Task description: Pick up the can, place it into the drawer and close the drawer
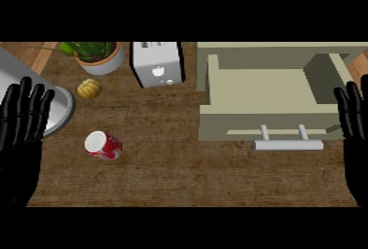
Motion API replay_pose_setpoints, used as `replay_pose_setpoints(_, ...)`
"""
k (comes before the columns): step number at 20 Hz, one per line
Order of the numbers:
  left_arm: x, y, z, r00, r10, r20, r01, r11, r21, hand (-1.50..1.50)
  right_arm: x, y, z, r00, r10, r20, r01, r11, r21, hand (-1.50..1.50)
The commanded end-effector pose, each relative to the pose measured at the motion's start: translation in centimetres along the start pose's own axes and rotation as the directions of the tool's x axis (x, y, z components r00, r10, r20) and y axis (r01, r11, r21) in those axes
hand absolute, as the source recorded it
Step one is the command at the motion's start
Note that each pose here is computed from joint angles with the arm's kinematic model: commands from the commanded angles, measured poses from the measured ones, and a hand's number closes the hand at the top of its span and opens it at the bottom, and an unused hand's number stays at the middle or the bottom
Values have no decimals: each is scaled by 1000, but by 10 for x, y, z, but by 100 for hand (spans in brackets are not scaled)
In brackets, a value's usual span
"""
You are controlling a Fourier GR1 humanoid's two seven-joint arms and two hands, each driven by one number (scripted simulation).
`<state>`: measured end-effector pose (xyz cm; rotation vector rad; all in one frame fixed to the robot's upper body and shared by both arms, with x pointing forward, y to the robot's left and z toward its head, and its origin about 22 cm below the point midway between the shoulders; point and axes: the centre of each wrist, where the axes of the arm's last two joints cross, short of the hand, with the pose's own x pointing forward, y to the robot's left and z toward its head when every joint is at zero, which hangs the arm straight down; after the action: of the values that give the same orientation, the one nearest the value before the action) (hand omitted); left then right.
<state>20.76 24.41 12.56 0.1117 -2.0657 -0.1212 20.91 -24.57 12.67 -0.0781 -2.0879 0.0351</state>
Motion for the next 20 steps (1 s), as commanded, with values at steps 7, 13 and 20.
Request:
replay_pose_setpoints(7,-29,14,29,943,-22,-332,76,986,149,-150,-27,-14,18,962,13,-274,-45,993,-110,-150)
replay_pose_setpoints(13,16,1,37,925,1,-379,68,983,169,-150,-6,-28,22,952,27,-304,-72,988,-139,-150)
replay_pose_setpoints(20,47,13,39,925,-15,-379,86,981,171,-150,-6,-45,46,950,23,-312,-75,985,-157,-150)
